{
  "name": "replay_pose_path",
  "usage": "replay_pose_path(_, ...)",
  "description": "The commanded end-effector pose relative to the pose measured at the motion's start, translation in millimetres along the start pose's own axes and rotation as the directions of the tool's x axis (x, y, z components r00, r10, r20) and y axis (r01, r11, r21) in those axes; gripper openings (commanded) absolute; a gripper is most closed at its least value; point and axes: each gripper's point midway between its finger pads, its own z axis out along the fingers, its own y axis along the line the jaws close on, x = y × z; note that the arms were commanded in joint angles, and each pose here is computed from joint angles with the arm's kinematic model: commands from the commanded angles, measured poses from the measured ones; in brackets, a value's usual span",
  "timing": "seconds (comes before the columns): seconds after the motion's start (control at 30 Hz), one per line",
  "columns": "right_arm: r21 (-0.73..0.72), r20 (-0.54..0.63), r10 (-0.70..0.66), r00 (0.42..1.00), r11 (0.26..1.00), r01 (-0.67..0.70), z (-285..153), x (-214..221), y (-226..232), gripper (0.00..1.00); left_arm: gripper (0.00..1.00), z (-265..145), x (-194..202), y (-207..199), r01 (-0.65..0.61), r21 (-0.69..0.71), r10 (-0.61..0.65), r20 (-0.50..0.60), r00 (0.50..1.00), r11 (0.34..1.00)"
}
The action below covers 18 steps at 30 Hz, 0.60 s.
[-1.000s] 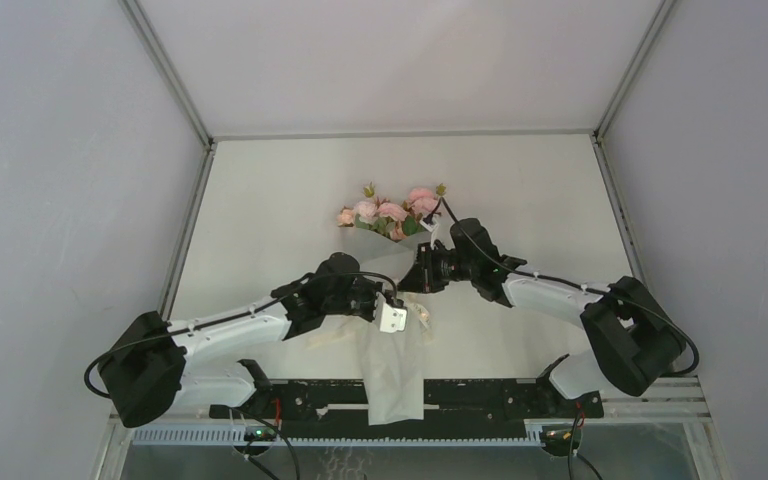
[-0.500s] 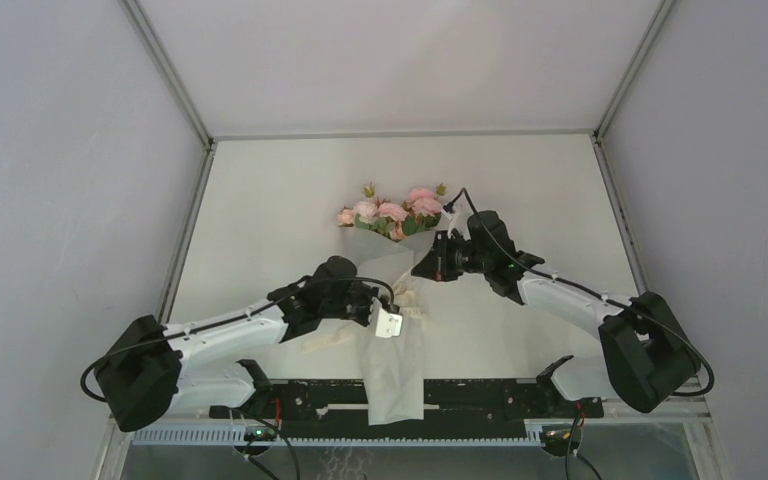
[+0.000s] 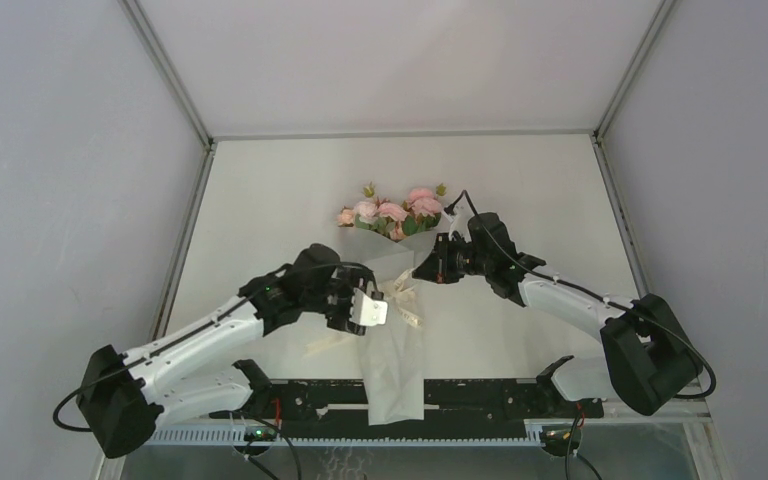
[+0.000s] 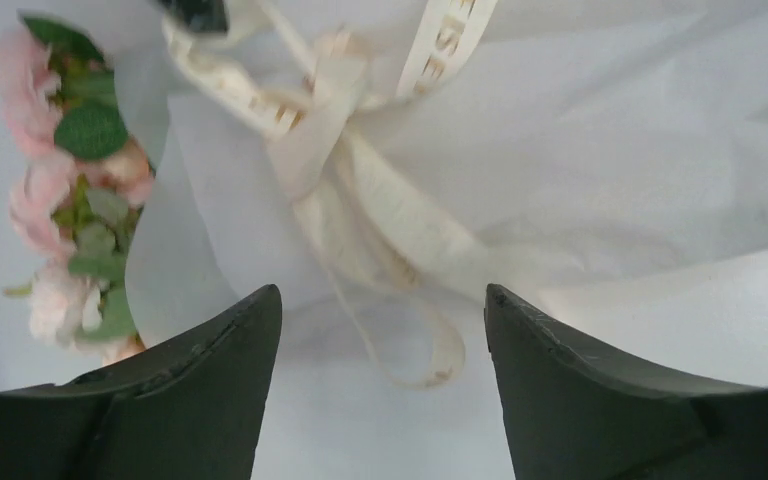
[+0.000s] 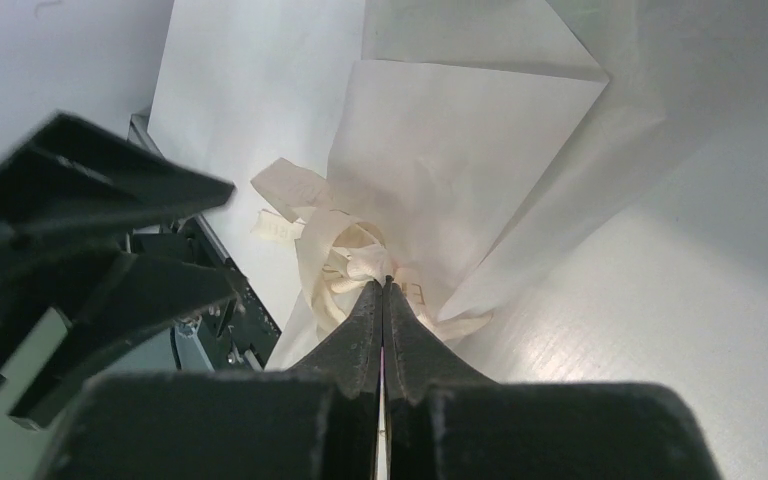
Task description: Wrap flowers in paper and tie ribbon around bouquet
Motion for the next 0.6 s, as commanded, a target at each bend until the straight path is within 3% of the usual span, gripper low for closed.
replay_pose_path(0.0,-0.025,0.028,-0.015,0.999,1.0,0.015,-1,-8,7,0.0,0.81,-31,26,-20,0.205,0.071,-0.196,-0.123,0.973,0.976)
replay_pose_path(0.13,-0.037,0.02,-0.01,1.0,0.999,0.011,1,-6,8,0.0,0.9,-20,50,-18,0.241,0.021,-0.235,-0.16,0.959,0.97)
replay_pose_path(0.4,-0.035,0.025,-0.006,1.0,0.999,0.007,-1,-7,9,0.0,0.95,3,59,-4,0.18,-0.047,-0.185,-0.121,0.975,0.983)
replay_pose_path(0.5,-0.037,0.023,-0.006,1.0,0.999,0.007,-1,-7,10,0.0,0.85,8,63,2,0.153,-0.085,-0.162,-0.119,0.98,0.985)
replay_pose_path(0.57,-0.039,0.022,-0.007,1.0,0.999,0.008,-1,-6,10,0.0,0.65,9,67,6,0.12,-0.104,-0.133,-0.13,0.983,0.987)
